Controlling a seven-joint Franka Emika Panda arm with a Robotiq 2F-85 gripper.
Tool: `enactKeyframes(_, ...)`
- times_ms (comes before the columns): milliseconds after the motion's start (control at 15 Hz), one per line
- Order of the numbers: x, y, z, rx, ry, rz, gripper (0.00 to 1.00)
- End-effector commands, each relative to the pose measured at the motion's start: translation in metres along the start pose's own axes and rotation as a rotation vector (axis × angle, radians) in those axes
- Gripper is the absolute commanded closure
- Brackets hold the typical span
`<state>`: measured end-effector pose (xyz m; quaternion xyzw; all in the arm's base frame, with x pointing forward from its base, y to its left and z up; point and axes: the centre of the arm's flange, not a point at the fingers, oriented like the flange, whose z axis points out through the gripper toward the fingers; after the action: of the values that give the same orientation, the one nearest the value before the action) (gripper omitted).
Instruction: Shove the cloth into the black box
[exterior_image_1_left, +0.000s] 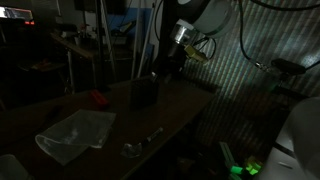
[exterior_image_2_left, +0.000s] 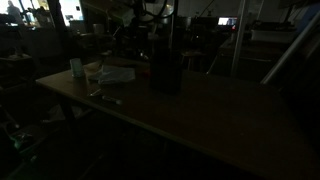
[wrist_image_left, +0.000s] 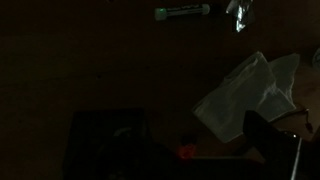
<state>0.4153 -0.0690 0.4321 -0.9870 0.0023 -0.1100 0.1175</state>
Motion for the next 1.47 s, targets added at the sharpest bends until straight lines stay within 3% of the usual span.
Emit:
enactKeyframes(0,0.043,-0.072,0.003,-0.026,-0.002,-0.080,0.00)
enactKeyframes(333,0.090,-0.169,0.014,-0.053,0.032,-0.256,0.00)
enactKeyframes(600,0.137,-0.212,0.031,-0.081,0.101,-0.401,0.00)
enactKeyframes(933,0.171,-0.232,0.105,-0.067,0.090,-0.501,0.00)
enactKeyframes(1400,0.165,-0.235,0.219,-0.038,-0.063,-0.587,0.00)
